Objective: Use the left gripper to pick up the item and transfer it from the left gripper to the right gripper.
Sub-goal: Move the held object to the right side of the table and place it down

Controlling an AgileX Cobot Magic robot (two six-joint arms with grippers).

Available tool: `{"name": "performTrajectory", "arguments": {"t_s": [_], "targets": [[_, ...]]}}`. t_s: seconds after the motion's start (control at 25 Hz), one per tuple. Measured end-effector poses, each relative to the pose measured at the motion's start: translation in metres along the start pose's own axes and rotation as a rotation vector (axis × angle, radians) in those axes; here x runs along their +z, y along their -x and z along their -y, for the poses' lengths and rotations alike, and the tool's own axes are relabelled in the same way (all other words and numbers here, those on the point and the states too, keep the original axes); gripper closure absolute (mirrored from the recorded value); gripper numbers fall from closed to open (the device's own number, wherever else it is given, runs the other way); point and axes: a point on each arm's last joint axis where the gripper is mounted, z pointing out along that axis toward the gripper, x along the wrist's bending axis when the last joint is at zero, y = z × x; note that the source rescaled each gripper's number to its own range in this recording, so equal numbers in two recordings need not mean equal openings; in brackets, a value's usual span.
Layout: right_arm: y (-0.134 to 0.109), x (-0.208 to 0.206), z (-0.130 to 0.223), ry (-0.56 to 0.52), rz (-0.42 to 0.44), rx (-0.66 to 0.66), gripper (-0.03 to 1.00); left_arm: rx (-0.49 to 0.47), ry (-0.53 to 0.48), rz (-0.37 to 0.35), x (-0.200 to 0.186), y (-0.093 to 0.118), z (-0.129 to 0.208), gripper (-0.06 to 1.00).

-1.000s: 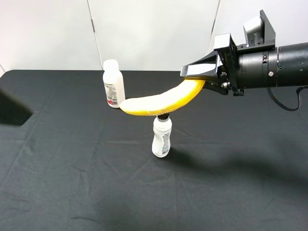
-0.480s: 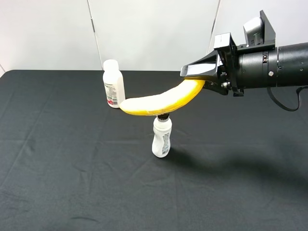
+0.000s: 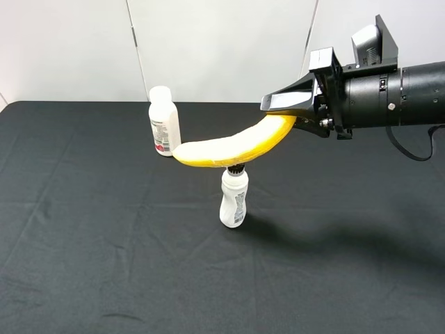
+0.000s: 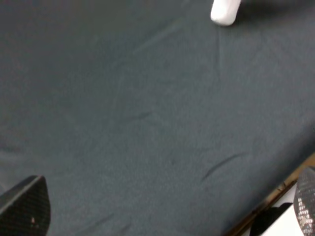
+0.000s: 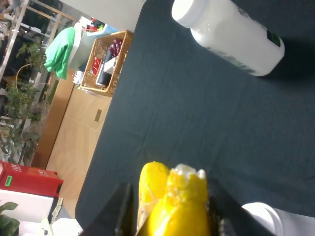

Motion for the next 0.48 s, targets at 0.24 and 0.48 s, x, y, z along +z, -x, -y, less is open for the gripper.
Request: {"name": "performTrajectory", "arguments": {"t_s": [0.24,0.48], "targets": [[0.0,0.0,0.0,0.0,0.0,0.003,0.96,0.009,0.002,0.0,-0.0001,0.0,-0.0001,-0.06],[-0.0001,0.0,0.0,0.0,-0.001,0.029,0.96,0.009,0.004,-0.002,-0.0003,0.0,0.0001,-0.06]]}}
